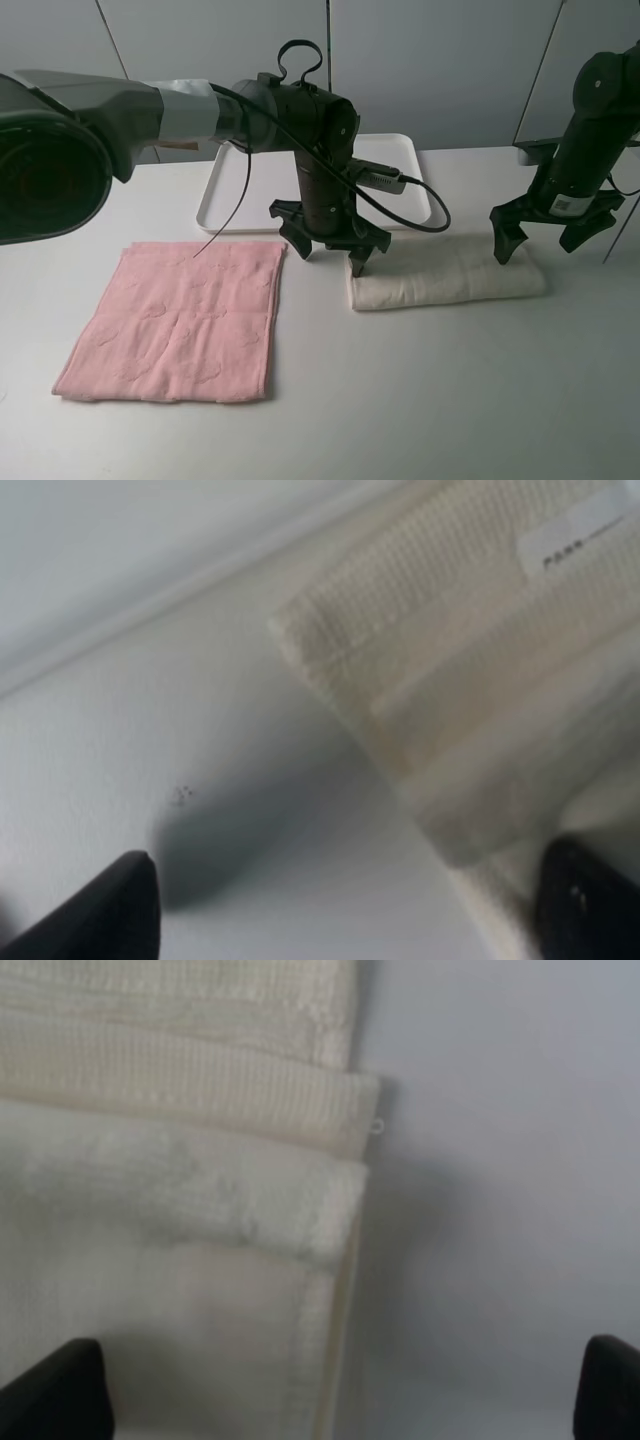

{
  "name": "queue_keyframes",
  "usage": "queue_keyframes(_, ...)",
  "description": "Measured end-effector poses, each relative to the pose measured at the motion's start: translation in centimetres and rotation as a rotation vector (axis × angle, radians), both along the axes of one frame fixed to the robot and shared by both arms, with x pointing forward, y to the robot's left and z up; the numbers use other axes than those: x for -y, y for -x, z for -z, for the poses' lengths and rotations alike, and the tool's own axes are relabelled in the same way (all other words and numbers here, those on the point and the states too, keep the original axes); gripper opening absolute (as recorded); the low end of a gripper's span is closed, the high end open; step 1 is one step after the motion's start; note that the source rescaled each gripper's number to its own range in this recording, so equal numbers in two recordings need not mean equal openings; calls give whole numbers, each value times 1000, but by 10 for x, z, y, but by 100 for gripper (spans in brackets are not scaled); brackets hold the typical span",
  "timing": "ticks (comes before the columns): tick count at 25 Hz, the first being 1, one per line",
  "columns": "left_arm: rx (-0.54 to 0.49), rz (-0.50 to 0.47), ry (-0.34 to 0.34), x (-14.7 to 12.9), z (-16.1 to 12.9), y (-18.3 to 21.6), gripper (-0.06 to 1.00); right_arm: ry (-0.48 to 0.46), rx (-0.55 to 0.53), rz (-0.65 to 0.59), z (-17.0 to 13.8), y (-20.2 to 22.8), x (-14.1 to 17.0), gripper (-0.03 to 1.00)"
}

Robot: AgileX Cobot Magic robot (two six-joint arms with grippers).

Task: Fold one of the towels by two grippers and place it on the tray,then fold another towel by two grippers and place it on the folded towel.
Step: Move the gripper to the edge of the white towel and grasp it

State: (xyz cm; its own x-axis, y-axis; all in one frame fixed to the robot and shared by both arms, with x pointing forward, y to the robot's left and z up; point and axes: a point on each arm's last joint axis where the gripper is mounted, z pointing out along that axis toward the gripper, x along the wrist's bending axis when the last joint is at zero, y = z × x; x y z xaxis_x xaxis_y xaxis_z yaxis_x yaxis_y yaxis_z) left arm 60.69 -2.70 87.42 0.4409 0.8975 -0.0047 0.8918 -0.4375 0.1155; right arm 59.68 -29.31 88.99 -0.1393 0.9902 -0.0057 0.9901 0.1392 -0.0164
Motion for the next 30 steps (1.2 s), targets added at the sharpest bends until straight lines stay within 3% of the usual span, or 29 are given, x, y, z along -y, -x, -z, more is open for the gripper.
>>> queue_keyframes(20,-2,3,-5,0,0,0,97,-54,-47,30,19,0,-5,99)
queue_keyframes(22,-2,3,-5,0,0,0,97,-57,-48,32,20,0,-5,91)
queue_keyframes(27,0,5,-3,0,-1,0,97,-103,-50,47,20,0,-11,49)
queue_keyframes(30,0,5,-3,0,-1,0,97,-119,-51,47,20,0,-12,38)
